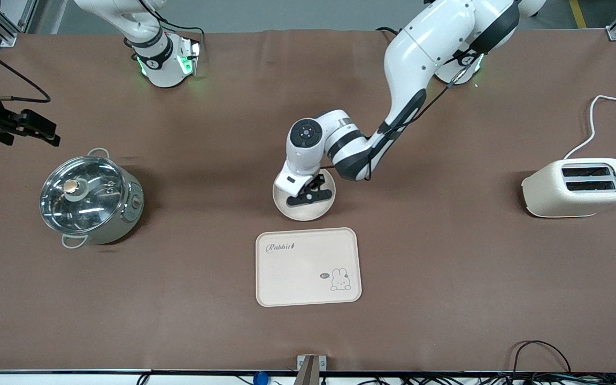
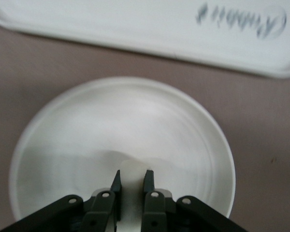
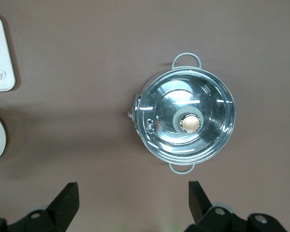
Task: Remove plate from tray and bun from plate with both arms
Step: 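Carry the bun with the left gripper toward the toaster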
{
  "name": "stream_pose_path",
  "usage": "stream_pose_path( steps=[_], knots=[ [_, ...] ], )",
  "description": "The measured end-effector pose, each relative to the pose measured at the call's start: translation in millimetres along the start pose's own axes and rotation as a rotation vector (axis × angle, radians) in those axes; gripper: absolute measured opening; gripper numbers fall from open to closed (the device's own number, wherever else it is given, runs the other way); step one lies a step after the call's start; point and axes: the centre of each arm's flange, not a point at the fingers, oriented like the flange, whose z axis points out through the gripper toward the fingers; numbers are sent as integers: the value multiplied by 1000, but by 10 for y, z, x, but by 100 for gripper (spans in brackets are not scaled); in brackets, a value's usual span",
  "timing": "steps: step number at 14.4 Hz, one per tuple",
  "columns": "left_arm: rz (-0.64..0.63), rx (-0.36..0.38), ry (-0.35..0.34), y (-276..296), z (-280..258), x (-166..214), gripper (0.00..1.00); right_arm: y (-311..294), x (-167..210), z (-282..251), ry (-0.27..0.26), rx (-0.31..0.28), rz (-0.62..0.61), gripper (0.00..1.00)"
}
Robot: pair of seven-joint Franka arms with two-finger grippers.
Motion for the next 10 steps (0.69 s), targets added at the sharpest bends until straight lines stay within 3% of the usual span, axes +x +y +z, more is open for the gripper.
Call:
stream_pose_path(
  steps=[3,5,7,10],
  knots=[
    [-80,43,56,-616,-780,953,21,135,2,-32,27,1,25,100],
    [-106,71,68,-1184,-1005,1507,21,156,-43,-111,43,2,28,100],
    [-107,110,46,-1754,-882,1894,21,158,-80,-170,55,3,28,100],
    [-130,189,4,-2486,-491,2175,21,136,-81,-163,59,3,24,100]
  ],
)
